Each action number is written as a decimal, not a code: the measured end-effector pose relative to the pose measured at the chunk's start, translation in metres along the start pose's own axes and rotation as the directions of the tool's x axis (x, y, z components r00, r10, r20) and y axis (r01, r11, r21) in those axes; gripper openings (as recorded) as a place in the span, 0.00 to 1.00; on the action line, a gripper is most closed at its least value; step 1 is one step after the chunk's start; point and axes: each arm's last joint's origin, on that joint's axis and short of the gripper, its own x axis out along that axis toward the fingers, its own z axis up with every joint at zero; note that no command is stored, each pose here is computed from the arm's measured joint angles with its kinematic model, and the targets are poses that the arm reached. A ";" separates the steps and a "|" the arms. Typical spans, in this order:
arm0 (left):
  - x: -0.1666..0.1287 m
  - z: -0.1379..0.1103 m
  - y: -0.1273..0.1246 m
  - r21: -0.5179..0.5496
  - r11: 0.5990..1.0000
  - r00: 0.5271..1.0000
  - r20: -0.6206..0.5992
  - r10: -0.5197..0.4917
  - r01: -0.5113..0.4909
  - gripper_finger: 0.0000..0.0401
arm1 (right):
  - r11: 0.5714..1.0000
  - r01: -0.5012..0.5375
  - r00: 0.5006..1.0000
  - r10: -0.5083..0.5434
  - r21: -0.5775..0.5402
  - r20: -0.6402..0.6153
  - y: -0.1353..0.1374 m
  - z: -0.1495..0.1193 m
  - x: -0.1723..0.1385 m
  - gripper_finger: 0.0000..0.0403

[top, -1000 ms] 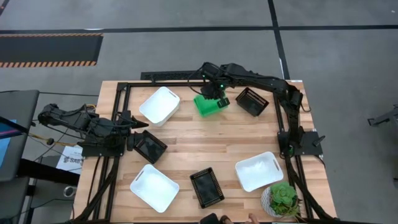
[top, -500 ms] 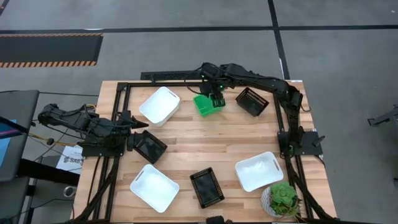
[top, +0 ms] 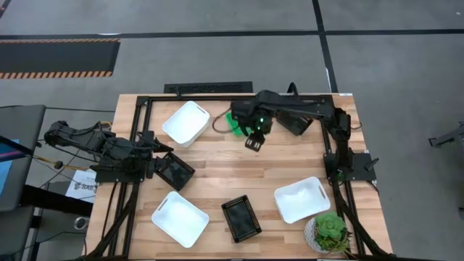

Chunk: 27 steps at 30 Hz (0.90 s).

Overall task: Stack baskets by color
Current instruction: Put the bottom black bin on top of the top black bin

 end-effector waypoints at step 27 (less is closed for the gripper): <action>0.000 -0.001 0.000 0.005 1.000 1.000 -0.018 -0.017 0.017 0.63 | 0.895 -0.115 0.970 0.008 0.431 0.242 0.234 -0.116 0.049 0.45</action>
